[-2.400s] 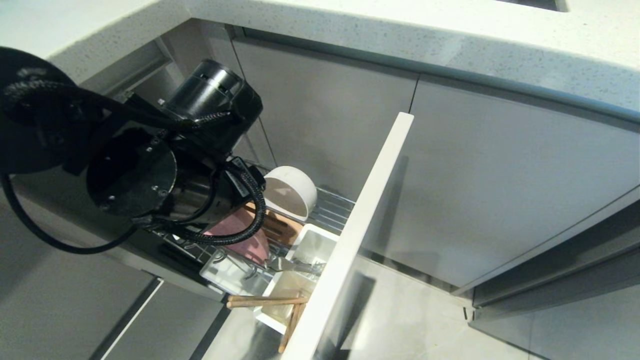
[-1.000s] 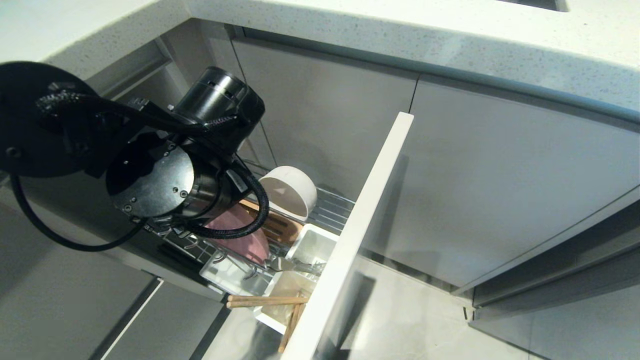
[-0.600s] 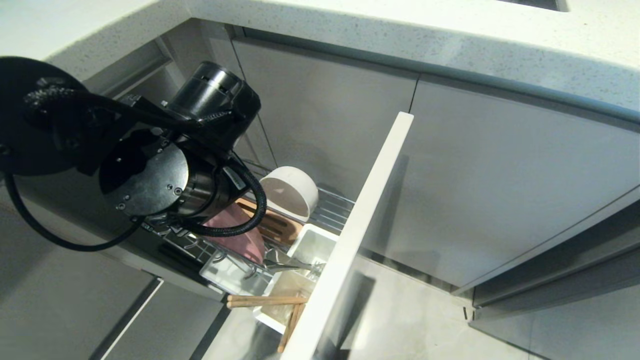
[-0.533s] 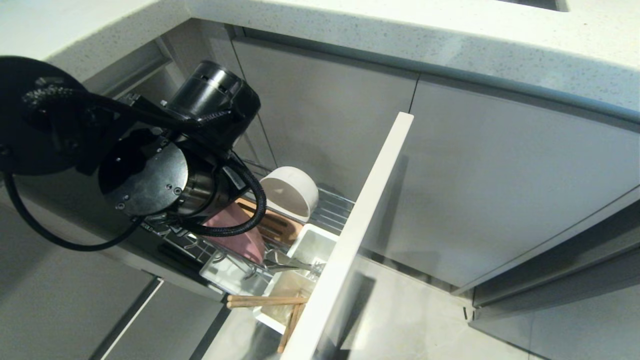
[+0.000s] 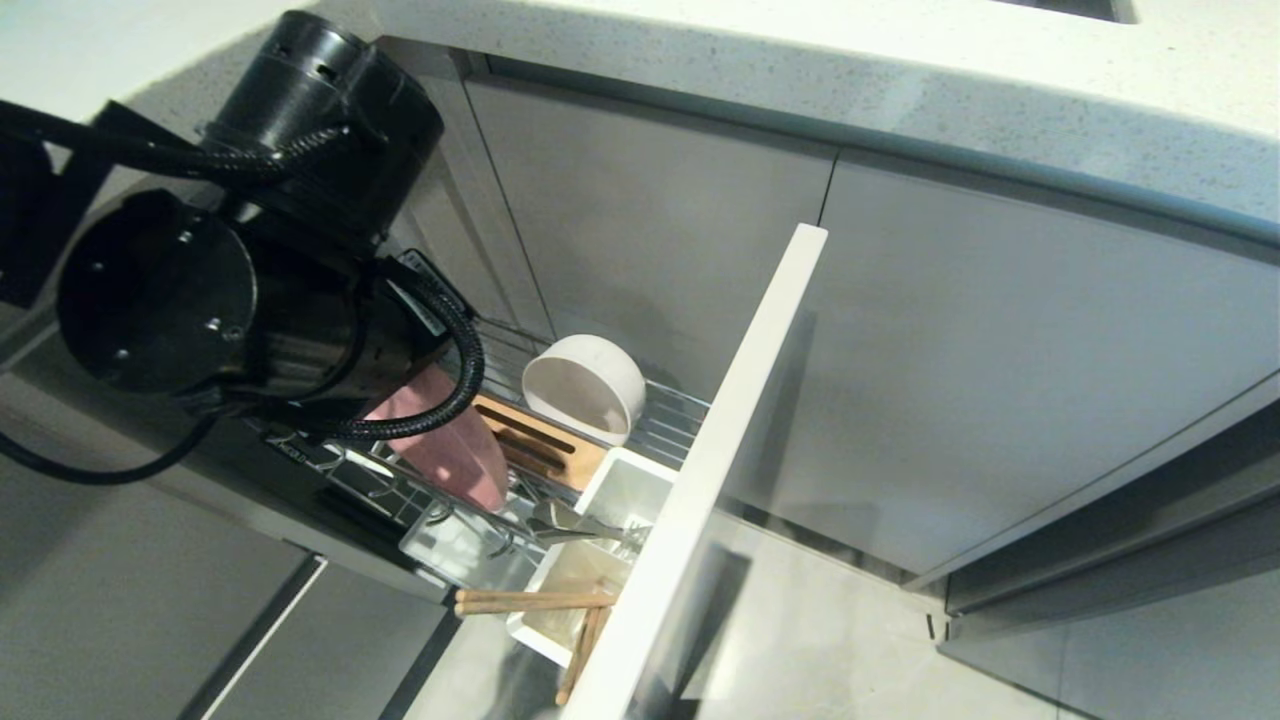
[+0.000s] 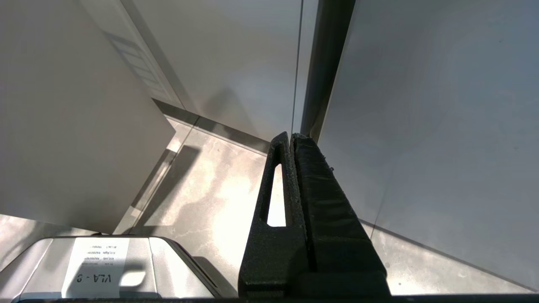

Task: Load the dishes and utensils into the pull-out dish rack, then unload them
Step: Take the plate out of the cupboard

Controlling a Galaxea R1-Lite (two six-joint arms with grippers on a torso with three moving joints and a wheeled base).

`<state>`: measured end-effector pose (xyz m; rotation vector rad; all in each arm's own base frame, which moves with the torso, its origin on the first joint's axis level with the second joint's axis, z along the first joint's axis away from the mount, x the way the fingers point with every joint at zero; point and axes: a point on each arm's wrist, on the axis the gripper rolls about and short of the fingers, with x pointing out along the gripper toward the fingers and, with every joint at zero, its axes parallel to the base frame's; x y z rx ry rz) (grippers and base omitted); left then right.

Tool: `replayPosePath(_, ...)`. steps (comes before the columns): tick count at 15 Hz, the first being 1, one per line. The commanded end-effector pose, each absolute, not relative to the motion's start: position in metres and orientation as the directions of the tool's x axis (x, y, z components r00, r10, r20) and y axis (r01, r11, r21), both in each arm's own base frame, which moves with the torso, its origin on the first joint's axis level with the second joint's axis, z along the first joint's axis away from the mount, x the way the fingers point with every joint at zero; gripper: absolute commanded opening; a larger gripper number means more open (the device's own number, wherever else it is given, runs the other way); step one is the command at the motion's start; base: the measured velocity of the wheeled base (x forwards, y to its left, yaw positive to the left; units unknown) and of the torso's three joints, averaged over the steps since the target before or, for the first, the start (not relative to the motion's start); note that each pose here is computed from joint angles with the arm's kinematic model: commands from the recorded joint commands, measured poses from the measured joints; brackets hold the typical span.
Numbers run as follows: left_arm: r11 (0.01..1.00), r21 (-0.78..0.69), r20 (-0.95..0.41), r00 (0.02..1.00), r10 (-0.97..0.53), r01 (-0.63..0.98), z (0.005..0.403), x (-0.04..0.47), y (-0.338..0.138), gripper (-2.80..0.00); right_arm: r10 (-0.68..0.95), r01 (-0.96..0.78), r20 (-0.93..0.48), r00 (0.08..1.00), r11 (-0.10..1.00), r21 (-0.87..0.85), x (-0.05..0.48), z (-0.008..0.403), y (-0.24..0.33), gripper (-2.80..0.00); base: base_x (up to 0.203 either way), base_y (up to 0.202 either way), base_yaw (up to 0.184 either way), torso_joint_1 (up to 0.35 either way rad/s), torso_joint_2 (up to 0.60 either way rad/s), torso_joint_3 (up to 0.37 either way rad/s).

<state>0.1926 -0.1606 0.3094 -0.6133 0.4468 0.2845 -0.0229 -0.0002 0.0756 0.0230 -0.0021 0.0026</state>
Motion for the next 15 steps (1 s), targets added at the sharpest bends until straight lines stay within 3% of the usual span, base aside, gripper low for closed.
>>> replayPosePath(1,0.767,-0.542,-0.448,0.891,0.082,-0.343,0.324,0.177,-0.155,-2.80,0.003,-0.003,0.000,1.000,1.000,0.023,-0.023,0.075,0.000,-2.80,0.000,0.000,0.000,0.000,0.00,0.000)
replayPosePath(9,0.711,-0.678,-0.323,0.945,-0.062,-0.185,0.368,0.127,-0.129,-2.80,0.003,-0.003,0.000,1.000,1.000,0.023,-0.023,0.075,0.000,-2.80,0.000,0.000,0.000,0.000,0.00,0.000)
replayPosePath(15,0.646,-0.746,0.014,0.973,-0.229,0.163,0.414,0.074,-0.073,-2.80,0.003,-0.003,0.000,1.000,1.000,0.023,-0.023,0.075,0.000,-2.80,0.000,0.000,0.000,0.000,0.00,0.000)
